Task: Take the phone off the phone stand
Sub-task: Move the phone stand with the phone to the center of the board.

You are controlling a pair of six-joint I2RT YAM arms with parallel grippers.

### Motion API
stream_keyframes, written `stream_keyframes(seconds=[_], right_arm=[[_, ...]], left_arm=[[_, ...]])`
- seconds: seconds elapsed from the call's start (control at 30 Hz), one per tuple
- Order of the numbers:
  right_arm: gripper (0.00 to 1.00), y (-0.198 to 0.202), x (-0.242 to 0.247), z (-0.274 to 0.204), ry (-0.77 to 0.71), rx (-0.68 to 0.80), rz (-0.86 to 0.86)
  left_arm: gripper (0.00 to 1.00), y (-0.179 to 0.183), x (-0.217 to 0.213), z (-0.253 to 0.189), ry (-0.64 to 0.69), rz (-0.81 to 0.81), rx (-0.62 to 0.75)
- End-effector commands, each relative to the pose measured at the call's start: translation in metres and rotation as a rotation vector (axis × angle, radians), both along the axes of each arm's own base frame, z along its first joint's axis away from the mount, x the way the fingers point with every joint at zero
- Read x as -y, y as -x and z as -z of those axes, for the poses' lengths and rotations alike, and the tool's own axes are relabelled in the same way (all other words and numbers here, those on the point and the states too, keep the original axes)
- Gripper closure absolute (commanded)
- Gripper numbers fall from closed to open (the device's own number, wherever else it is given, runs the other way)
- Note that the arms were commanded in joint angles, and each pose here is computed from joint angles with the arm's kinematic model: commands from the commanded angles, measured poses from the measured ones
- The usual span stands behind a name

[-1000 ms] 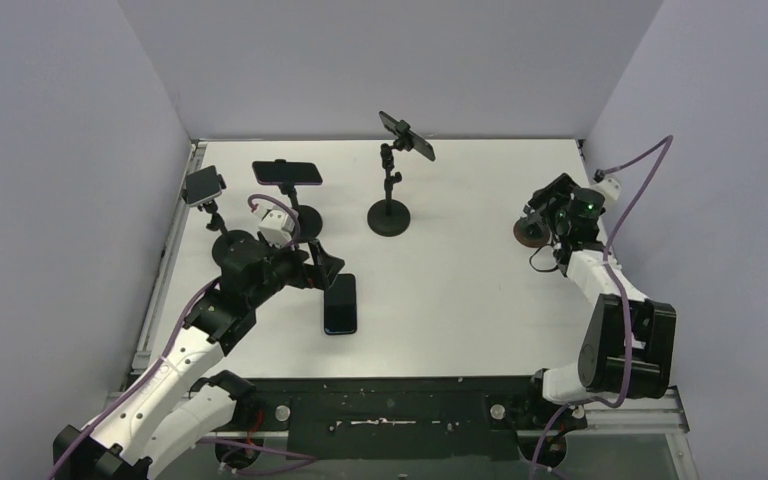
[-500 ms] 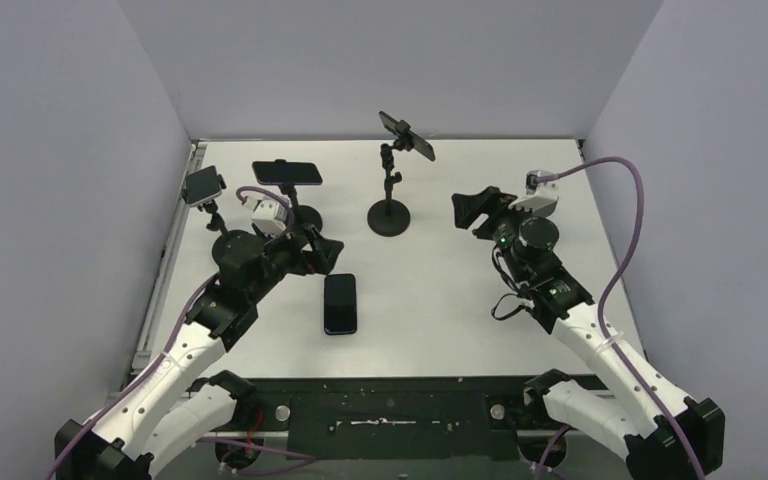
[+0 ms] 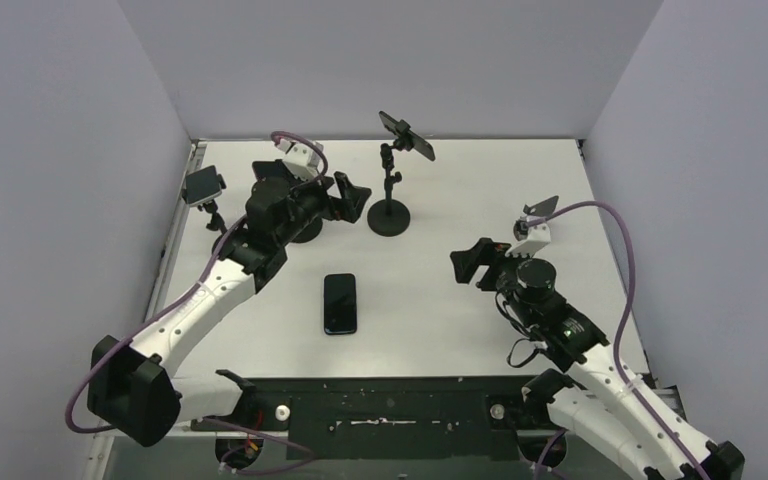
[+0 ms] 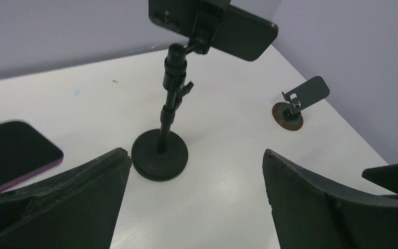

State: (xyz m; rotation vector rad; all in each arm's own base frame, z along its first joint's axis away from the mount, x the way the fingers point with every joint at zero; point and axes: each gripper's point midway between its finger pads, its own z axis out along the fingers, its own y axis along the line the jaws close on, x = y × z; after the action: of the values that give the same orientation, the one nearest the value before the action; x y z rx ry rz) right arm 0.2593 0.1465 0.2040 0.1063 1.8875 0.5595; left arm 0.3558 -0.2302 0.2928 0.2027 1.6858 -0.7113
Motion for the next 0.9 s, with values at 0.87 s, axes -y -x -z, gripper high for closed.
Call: stream_keyframes(seconds=[0.87], right_arm=[[0.18, 0.055, 0.031, -0.059, 0.077, 0.141, -0.089]], left_arm=[[0.20, -0.109, 0.056, -0.009, -0.174, 0.480, 0.140]])
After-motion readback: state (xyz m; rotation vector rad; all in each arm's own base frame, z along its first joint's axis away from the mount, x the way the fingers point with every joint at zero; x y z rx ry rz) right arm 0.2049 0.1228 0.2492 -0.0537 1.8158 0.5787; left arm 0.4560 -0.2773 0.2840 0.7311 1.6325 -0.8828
